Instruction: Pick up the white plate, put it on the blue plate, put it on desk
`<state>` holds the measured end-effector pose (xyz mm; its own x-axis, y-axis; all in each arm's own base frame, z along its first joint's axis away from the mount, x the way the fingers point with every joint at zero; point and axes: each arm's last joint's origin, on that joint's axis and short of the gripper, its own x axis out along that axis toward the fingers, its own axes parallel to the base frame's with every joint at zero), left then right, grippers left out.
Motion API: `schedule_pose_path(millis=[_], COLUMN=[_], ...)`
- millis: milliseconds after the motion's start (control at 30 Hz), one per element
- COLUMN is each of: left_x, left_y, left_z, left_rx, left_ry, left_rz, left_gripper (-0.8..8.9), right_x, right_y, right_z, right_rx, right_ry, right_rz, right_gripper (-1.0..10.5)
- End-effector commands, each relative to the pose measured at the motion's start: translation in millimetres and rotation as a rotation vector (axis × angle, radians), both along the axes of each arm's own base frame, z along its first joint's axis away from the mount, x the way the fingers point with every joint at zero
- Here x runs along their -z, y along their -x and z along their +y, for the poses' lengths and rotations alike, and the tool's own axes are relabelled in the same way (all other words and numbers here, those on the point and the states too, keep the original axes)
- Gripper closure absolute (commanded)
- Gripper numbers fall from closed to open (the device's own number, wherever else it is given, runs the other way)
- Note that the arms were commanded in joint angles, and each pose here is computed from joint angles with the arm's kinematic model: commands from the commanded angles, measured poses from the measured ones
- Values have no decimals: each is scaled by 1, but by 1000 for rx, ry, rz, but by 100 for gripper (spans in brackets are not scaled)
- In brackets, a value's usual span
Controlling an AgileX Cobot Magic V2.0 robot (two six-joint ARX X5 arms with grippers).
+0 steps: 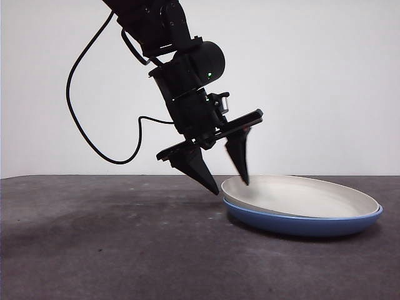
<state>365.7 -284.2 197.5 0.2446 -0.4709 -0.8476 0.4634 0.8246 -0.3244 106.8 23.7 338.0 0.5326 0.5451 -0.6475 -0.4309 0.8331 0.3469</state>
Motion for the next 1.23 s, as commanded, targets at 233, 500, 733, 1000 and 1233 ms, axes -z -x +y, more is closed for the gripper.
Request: schedule_pose_path(millis=[233, 500, 733, 1000, 1233], left_x=[-23, -86, -164, -236, -241], left_y=[-2, -3, 15, 54, 106], left_z=[-11, 5, 46, 115, 161], left_rx=[66, 111, 57, -15, -21], left_ry=[-16, -33, 62, 97, 65], left_rz=[-30, -77, -241, -386, -416], left_gripper=[436, 438, 439, 439, 439], right_x=[-6, -6, -6, -6, -6], right_y=[-1, -1, -1, -1, -1], right_z=[0, 0, 0, 0, 0], right_rx=[3, 10, 22, 22, 23], right_ry=[-7, 1, 13, 13, 15], right_rz=[-21, -22, -23, -24, -23], right_gripper=[544, 544, 544, 544, 544])
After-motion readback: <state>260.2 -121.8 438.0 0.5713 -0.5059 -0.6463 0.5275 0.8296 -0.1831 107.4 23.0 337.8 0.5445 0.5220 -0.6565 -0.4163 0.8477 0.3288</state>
